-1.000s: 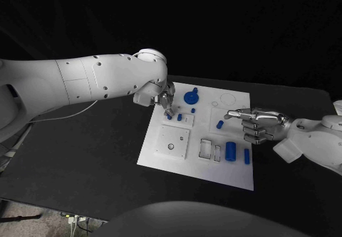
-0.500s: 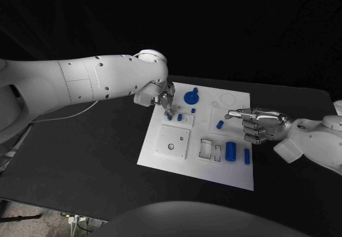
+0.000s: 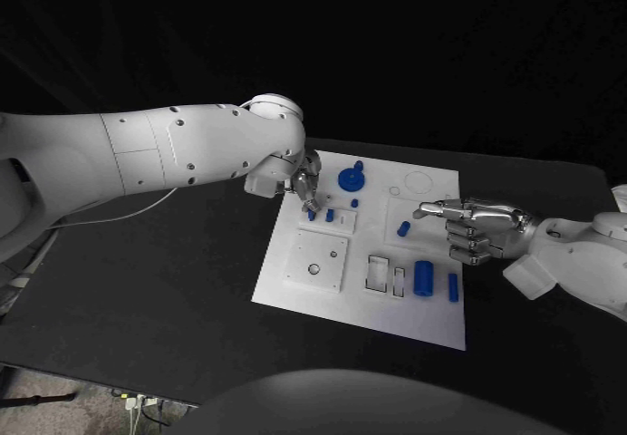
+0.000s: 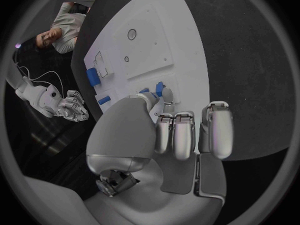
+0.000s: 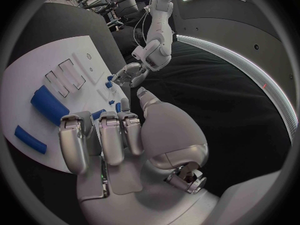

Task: Assemble the parts on the task board

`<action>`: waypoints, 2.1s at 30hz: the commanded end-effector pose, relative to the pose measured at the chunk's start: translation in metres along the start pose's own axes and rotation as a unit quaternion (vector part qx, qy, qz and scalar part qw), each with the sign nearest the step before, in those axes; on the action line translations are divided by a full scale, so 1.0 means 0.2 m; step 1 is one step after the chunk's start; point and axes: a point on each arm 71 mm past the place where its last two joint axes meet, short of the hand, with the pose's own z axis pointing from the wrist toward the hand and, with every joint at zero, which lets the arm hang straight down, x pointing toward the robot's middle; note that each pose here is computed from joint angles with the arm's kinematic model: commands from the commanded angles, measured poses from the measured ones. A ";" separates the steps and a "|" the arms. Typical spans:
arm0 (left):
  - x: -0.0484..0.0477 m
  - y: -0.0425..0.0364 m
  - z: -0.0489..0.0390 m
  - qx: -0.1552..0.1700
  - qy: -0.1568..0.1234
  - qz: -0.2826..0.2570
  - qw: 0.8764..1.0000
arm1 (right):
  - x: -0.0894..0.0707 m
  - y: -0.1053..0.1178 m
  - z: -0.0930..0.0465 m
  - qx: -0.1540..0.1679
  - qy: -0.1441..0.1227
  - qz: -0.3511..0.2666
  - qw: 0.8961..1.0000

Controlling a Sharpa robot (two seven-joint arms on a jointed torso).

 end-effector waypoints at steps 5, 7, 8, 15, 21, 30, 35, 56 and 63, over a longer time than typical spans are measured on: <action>0.018 -0.012 -0.025 0.016 -0.017 -0.006 1.000 | 0.00 0.00 0.00 -0.005 0.006 0.000 1.000; 0.021 -0.009 -0.032 0.016 -0.018 -0.005 1.000 | 0.00 0.00 0.00 -0.005 0.006 0.000 1.000; 0.022 -0.008 -0.034 0.016 -0.019 -0.005 1.000 | 0.00 0.00 0.00 -0.005 0.006 0.000 1.000; 0.029 -0.002 -0.050 0.015 -0.025 0.001 1.000 | 0.00 0.00 0.00 -0.006 0.004 0.001 1.000; 0.032 0.002 -0.064 0.012 -0.039 0.009 0.999 | -0.01 0.00 0.00 -0.006 0.003 0.001 1.000; 0.038 0.015 -0.090 0.002 -0.068 0.021 0.997 | -0.02 -0.01 0.00 -0.008 -0.001 0.002 1.000; 0.035 0.023 -0.099 -0.003 -0.084 0.030 0.996 | -0.02 -0.01 0.00 -0.009 -0.002 0.001 1.000; 0.030 0.001 -0.082 0.006 -0.099 0.026 0.995 | -0.02 -0.02 0.00 -0.009 -0.002 0.001 1.000; 0.034 -0.003 -0.075 0.007 -0.096 0.026 0.995 | -0.02 -0.02 0.00 -0.009 -0.002 0.001 1.000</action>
